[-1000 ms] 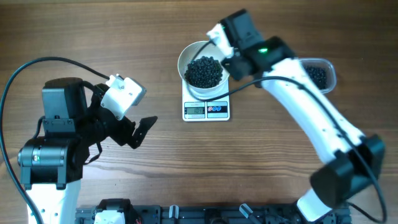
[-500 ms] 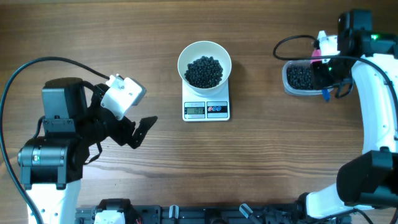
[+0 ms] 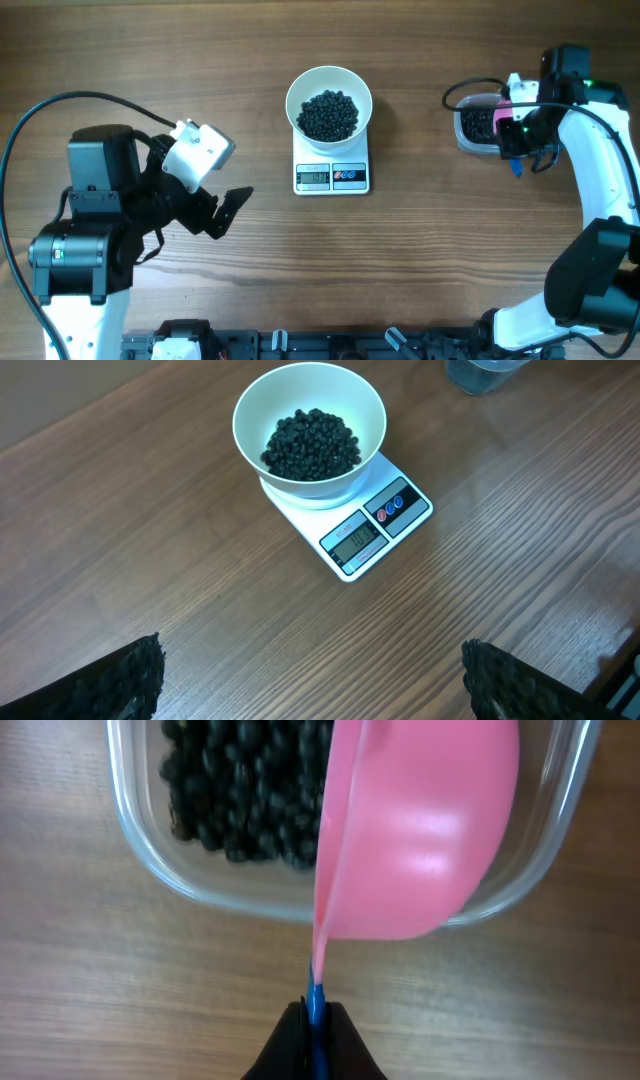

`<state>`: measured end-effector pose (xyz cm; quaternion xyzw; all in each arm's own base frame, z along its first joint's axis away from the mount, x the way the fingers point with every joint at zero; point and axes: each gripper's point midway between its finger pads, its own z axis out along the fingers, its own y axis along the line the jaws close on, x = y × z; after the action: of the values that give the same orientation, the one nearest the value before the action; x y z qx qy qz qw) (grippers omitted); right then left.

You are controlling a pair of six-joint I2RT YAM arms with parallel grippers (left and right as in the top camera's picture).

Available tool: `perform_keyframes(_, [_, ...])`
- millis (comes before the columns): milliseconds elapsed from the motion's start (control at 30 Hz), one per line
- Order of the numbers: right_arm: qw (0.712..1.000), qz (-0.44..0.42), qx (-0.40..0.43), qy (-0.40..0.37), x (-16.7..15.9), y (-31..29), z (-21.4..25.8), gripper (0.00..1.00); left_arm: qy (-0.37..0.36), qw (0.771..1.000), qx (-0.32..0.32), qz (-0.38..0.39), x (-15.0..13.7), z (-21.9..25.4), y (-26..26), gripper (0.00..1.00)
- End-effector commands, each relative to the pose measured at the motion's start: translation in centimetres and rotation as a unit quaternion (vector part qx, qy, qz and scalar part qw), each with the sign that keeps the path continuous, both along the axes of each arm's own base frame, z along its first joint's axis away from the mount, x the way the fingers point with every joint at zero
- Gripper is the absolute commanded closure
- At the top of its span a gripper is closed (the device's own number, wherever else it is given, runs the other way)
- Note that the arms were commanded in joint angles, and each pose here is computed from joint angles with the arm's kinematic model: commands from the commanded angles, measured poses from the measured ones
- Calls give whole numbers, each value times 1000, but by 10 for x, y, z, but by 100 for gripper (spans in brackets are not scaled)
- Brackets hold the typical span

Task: Scoop item into bowl and weigh 150g on scale
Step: 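Return the empty scoop right to the bean tub, then dip the pink scoop into the black beans and fill it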

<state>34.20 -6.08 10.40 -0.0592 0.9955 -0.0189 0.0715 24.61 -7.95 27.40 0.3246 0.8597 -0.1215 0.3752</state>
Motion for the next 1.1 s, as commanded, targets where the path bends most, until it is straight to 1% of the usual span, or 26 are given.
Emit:
perform_keyframes(0, [1000,1,-10,10,-3,-3,-3,96,-11,1000,-2,-8,1,7,-1,0])
perform_keyframes(67, [1000,-6,-9,-4,4,-4,-2,91,-11,1000,-2,-8,1,7,-1,0])
perform_keyframes(167, [1000,-6,-10,-25,14,-5,0,92,-11,1000,-2,-8,1,7,-1,0])
perform_keyframes(267, [999,-4,-8,-36,21,-4,-1,89,-11,1000,-2,-8,1,7,-1,0])
perform_keyframes(433, [1000,-3,5,-14,18,-1,-15,89,-12,1000,-2,-8,1,7,-1,0])
perform_keyframes(533, [1000,-4,5,-13,18,-1,-16,96,-12,1000,-2,-8,1,7,-1,0])
perform_keyframes(600, [1000,-4,4,-16,20,-1,-15,96,-11,1000,-2,-8,1,7,-1,0])
perform_keyframes(733, [999,-30,8,-19,21,-1,-15,91,-11,1000,-2,-8,1,7,-1,0])
perform_keyframes(767, [999,-31,8,-19,21,-2,-15,91,-11,1000,-2,-8,1,7,-1,0])
perform_keyframes(800, [999,-38,9,-21,21,-2,-15,96,-11,1000,-2,-8,1,7,-1,0])
perform_keyframes(867, [997,-75,16,-27,22,-5,-14,96,-11,1000,-2,-8,1,7,-1,0])
perform_keyframes(933, [996,-69,41,-35,23,0,-8,96,-11,1000,-2,-8,1,7,-1,0])
perform_keyframes(1067, [998,-28,33,-55,30,0,15,96,-11,1000,-2,-8,1,7,-1,0])
